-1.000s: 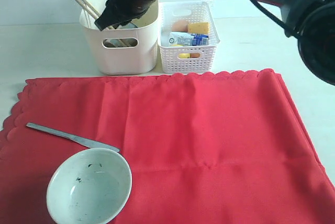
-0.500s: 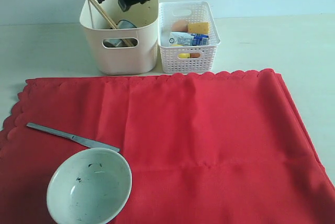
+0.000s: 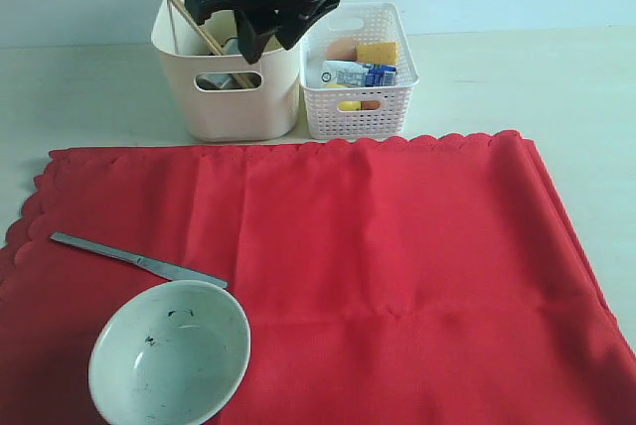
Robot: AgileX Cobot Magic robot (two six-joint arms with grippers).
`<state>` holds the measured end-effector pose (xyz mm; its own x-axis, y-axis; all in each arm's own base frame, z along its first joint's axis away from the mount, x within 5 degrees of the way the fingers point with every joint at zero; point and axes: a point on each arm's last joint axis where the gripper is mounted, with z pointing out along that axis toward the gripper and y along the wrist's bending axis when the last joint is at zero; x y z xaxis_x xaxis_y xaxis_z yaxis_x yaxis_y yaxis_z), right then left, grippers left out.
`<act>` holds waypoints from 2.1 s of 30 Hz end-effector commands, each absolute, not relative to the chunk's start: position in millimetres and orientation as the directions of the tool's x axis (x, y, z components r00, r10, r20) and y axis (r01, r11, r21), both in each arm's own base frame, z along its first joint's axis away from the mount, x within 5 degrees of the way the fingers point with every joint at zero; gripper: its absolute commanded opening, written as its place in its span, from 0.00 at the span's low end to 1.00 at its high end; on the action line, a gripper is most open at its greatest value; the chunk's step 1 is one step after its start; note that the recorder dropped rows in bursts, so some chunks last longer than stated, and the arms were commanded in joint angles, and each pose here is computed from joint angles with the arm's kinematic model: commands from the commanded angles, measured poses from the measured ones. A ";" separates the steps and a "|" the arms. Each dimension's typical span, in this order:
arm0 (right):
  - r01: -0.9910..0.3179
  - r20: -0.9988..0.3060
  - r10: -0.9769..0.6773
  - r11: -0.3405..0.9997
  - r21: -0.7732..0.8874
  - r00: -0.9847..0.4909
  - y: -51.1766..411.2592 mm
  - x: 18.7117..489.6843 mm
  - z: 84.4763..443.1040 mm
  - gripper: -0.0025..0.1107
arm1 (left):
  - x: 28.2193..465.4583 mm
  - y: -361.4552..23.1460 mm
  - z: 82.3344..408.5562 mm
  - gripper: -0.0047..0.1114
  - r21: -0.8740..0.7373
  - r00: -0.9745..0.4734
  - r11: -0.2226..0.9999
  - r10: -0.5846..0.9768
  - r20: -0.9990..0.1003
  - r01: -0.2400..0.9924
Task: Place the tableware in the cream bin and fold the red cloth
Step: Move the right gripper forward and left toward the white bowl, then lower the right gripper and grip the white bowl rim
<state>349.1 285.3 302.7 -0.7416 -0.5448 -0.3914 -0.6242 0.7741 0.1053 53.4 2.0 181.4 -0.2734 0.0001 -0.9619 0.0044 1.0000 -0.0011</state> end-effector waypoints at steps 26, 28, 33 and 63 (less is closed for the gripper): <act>-0.670 -0.229 -0.632 0.671 0.318 -0.741 285.1 315.5 261.5 0.40 | 53.3 1.7 181.2 0.04 -0.013 -0.265 1.000 -0.012 -0.964 0.005; -0.664 -0.205 -0.634 0.676 0.321 -0.745 283.5 313.4 254.6 0.40 | 53.3 1.7 181.2 0.04 -0.013 -0.265 1.000 -0.012 -0.964 0.005; -0.657 -0.182 -0.636 0.683 0.321 -0.750 281.1 310.9 241.5 0.40 | 53.3 1.7 181.2 0.04 -0.013 -0.265 1.000 -0.012 -0.964 0.005; -0.679 -0.048 -0.739 0.589 0.438 -0.672 328.3 261.3 168.6 0.40 | 53.3 1.7 181.2 0.04 -0.013 -0.265 1.000 -0.012 -0.964 0.005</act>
<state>263.8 324.2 176.7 -0.6872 -0.7251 -0.0446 -0.6615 0.5993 0.4508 53.4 2.0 181.4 -0.2734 0.0001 -0.9619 0.0044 1.0000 -0.0011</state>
